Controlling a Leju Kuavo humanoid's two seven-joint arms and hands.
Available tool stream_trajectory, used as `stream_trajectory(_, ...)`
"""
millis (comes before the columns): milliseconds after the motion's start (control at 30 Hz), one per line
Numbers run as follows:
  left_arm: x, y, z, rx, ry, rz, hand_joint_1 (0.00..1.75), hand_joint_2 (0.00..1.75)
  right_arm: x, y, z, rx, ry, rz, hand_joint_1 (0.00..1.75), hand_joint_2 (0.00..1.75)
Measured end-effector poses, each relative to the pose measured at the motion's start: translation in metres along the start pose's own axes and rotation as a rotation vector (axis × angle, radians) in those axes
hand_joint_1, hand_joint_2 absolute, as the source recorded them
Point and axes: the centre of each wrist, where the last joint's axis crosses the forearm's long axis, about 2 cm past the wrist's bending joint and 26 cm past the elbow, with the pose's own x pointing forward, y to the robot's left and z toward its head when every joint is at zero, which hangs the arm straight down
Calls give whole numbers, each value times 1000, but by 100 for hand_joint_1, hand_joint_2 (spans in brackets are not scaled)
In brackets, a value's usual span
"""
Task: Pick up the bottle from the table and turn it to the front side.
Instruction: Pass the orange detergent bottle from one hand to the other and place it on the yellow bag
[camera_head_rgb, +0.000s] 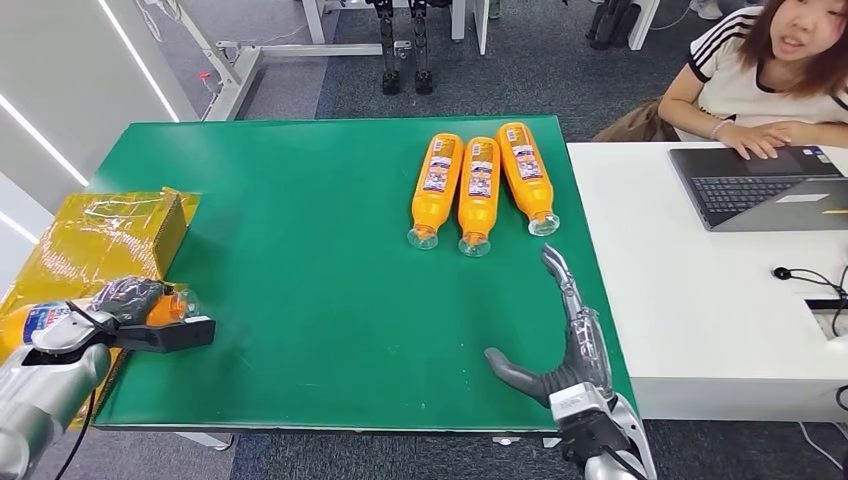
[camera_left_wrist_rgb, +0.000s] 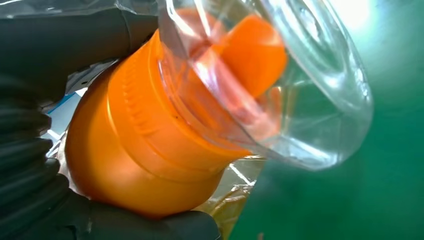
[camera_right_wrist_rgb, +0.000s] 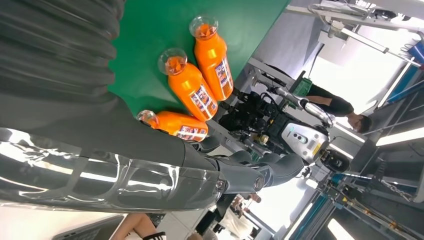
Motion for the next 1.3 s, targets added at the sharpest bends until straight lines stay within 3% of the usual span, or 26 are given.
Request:
stream_trajectory(100,1,1,-1,13,-14,16,0,175,0,0,0,-3,0,1,0,175)
stream_trajectory(433,18,4,-9,195,-113,152,0,175,0,1,5,-26,12,8,0,175)
stream_trajectory(967,50,10,-21,447,-196,399,0,175,0,1,6,-54,26,-5,0,175)
stream_trajectory(1133,72,27,-32,606,-248,643,0,175,0,1,5,-63,35,-14,0,175)
stream_trajectory(1300,104,61,-41,758,-365,872,0,175,-3,0,1,-58,29,-35,0,175)
